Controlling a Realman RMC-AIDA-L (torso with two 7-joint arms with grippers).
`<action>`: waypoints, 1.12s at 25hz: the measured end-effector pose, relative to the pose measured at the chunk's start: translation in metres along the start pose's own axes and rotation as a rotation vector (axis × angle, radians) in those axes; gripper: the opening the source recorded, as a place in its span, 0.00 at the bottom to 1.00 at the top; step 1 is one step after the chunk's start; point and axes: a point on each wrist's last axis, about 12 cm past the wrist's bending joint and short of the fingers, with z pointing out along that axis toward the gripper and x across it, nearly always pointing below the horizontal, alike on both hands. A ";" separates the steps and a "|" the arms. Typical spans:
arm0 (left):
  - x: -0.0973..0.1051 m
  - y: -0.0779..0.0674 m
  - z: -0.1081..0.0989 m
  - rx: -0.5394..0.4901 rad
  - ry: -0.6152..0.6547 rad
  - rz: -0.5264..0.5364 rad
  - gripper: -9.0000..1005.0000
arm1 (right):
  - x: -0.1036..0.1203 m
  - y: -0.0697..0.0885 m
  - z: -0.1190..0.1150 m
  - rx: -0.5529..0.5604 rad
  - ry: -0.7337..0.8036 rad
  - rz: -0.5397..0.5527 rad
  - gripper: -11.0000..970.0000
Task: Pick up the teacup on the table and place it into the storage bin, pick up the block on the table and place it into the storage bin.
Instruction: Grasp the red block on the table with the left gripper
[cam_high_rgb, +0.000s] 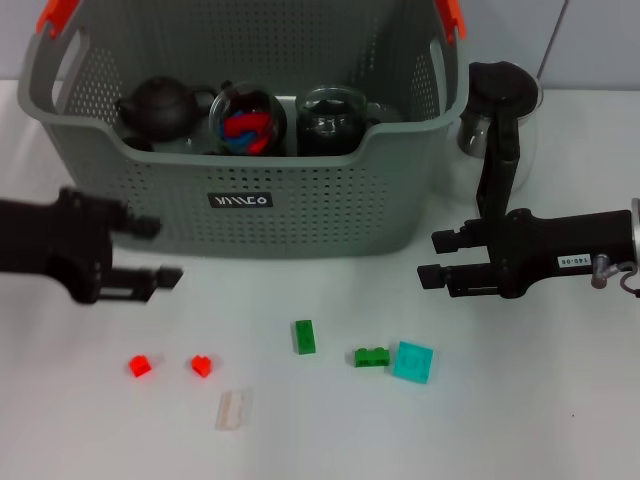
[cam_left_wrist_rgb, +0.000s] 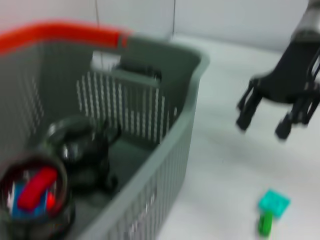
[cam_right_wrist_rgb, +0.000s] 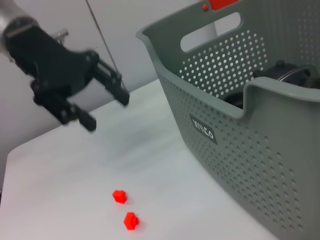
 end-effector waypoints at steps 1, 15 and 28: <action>0.005 0.000 0.002 0.004 0.030 -0.016 0.63 | 0.000 0.000 0.000 0.000 0.000 0.000 0.67; 0.030 0.002 0.020 0.007 0.271 -0.052 0.57 | 0.002 0.000 0.001 0.003 0.003 0.005 0.67; 0.033 0.008 0.056 0.020 0.476 -0.119 0.55 | 0.003 0.000 0.000 0.006 0.003 0.007 0.67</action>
